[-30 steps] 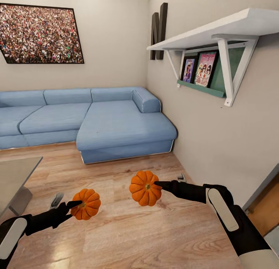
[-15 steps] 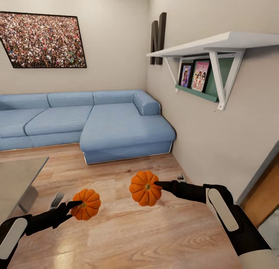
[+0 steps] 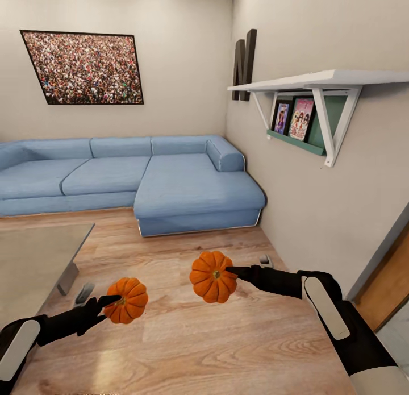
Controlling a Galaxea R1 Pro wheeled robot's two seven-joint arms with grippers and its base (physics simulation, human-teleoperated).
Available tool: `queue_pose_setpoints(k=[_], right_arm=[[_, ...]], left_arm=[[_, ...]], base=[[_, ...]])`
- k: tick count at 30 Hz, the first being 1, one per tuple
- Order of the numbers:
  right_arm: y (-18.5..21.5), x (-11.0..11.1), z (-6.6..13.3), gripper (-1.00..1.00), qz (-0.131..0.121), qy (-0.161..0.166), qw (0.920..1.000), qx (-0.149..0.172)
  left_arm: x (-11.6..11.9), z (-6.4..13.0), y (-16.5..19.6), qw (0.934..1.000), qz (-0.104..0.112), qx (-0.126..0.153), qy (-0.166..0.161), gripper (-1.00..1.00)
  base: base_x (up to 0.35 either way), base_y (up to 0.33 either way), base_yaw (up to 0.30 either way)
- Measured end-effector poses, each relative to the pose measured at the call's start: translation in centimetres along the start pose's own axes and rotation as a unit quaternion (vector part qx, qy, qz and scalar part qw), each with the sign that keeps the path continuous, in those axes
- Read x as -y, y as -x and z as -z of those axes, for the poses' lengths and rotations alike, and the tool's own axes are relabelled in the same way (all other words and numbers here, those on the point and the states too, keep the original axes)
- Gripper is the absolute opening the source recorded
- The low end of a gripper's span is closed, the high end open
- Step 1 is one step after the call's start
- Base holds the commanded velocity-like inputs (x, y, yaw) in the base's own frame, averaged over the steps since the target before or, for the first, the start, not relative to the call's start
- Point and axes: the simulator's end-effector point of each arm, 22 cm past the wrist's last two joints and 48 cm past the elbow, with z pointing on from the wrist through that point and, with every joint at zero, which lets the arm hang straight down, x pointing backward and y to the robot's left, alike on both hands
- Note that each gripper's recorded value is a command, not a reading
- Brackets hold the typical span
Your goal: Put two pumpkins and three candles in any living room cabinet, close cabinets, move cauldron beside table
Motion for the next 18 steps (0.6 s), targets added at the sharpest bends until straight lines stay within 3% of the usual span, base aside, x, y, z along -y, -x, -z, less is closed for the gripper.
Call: queue_pose_setpoints(k=[6,18], right_arm=[[0.9,-1.3,0.4,-1.00,0.003,0.001,1.0000,0.002],[2.8,-3.8,1.2,-1.00,0.009,0.002,0.9999,0.006]], left_arm=[[1.4,0.7,0.5,1.0000,-0.001,0.001,-0.004,-1.00],[3.8,2.2,1.7,0.9999,-0.008,0.005,-0.004,-1.00]], base=[[-0.052,0.000,0.196],[-0.316,0.000,0.196]])
